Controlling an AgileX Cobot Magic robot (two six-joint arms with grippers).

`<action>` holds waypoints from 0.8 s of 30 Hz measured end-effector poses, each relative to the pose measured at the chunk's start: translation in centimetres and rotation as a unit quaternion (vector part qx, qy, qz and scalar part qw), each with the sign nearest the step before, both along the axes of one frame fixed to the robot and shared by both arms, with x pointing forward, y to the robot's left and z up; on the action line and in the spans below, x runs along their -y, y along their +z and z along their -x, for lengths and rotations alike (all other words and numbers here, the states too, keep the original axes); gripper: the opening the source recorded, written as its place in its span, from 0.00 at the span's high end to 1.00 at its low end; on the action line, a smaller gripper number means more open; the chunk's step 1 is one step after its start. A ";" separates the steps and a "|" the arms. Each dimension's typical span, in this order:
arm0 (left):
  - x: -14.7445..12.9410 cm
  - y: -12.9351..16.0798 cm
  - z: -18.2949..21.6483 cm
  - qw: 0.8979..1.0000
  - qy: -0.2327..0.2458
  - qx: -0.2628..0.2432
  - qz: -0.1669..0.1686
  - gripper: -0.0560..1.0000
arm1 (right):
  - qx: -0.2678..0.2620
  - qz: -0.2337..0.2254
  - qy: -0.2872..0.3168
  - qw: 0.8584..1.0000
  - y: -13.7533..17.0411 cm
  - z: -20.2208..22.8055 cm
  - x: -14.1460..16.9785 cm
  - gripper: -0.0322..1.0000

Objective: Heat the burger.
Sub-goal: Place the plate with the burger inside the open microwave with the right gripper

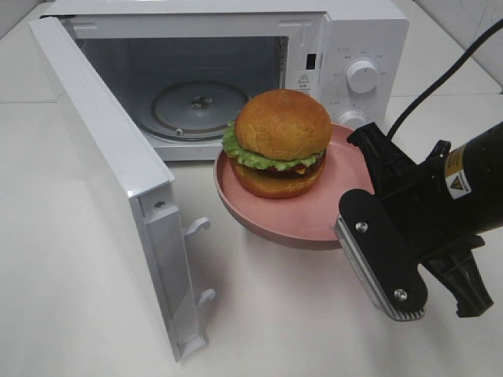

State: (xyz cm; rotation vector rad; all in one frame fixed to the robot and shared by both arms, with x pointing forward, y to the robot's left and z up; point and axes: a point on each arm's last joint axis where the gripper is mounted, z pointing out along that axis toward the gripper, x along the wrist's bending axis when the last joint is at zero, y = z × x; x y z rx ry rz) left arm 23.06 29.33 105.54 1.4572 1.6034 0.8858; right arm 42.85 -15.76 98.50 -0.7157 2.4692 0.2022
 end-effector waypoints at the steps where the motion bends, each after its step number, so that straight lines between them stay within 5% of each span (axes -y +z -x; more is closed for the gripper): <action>1: 0.0 0.0 0.0 1.000 0.000 0.000 0.000 0.01 | 0.000 0.000 0.000 1.000 0.0 0.0 0.0 0.90; 24: 0.0 0.0 0.0 1.000 0.000 0.000 0.000 0.01 | 0.007 -0.009 0.013 1.000 -1.3 -3.1 -2.4 0.90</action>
